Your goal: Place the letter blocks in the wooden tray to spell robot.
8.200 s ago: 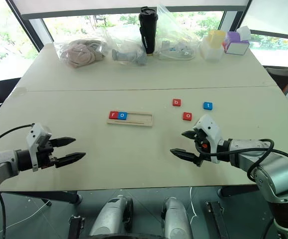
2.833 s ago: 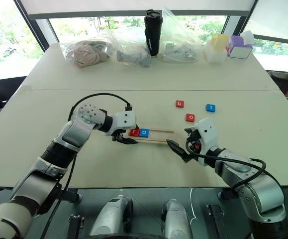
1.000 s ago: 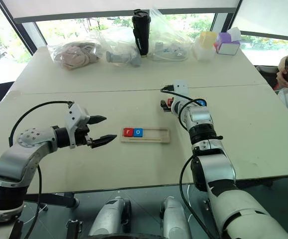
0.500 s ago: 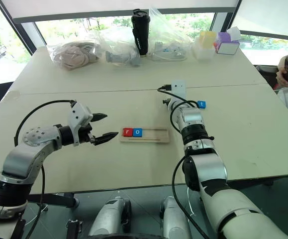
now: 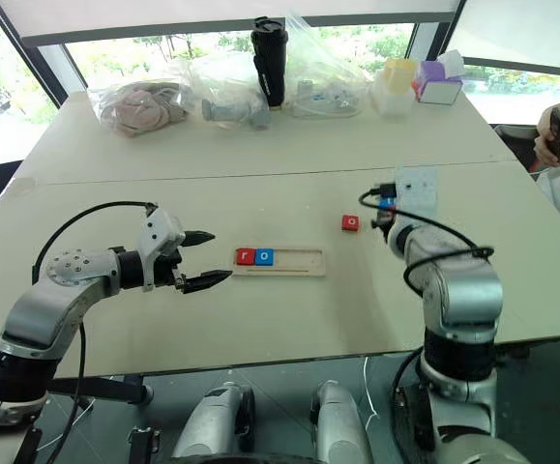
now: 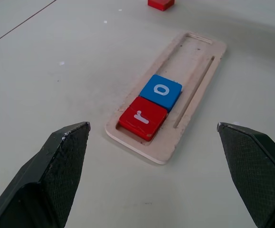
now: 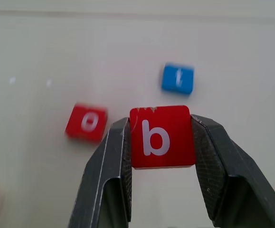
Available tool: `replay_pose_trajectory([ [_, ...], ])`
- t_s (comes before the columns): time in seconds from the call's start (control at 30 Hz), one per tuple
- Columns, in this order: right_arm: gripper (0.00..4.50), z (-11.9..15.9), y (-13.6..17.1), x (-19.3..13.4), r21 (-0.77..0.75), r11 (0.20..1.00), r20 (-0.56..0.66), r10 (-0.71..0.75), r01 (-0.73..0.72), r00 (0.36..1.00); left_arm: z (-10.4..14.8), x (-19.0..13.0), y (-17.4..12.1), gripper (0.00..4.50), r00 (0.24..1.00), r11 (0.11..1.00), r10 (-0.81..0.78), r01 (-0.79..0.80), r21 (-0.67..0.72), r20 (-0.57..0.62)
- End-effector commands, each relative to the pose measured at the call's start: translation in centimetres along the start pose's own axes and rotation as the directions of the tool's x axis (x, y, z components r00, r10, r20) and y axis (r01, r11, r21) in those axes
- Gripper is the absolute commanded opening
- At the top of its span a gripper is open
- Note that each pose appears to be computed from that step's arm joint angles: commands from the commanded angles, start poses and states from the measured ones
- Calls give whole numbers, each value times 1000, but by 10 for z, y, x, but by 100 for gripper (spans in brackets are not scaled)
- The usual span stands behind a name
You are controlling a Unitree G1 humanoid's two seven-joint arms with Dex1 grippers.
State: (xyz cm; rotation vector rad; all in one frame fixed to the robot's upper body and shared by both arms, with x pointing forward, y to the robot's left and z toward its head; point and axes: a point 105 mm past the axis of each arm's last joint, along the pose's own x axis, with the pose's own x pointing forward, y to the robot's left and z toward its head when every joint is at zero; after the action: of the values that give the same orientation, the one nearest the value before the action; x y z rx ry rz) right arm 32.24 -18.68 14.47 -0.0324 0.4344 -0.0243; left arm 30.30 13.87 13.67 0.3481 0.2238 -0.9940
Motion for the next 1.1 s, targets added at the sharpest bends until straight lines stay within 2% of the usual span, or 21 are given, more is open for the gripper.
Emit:
replay_pose_trajectory([
  [0.03,119,-2,-1,-14,104,993,13,-53,52,998,2,-3,6,450,1000,999,3,-3,43,-15],
  [0.17,119,-35,5,-15,262,958,-99,-93,116,991,1,-2,9,450,1000,999,1,0,48,-18],
  [0.5,119,-66,26,-13,224,971,-203,-32,78,979,4,-1,11,450,1000,998,15,-14,54,-15],
  [0.57,222,-65,25,-13,222,972,-200,-34,79,979,3,-1,11,450,1000,998,18,-18,53,-16],
  [0.63,307,-65,25,-14,214,974,-199,-31,74,980,3,-1,11,450,1000,998,21,-20,52,-17],
  [0.7,413,-60,25,-15,156,988,-170,5,22,985,2,-2,11,450,999,998,24,-22,52,-23],
  [0.73,446,-56,26,-16,112,994,-151,32,-15,988,2,-3,11,450,999,998,24,-23,52,-26],
  [0.8,446,-44,29,-20,-30,989,-121,137,-141,983,1,-4,12,450,999,998,25,-23,52,-30],
  [0.93,446,-14,0,-31,-170,950,-88,249,-261,965,-2,-9,15,450,999,999,16,-14,43,-44],
  [1.1,446,9,-18,-54,-376,792,-70,493,-480,867,-4,-14,16,450,998,998,-25,29,50,-63],
])
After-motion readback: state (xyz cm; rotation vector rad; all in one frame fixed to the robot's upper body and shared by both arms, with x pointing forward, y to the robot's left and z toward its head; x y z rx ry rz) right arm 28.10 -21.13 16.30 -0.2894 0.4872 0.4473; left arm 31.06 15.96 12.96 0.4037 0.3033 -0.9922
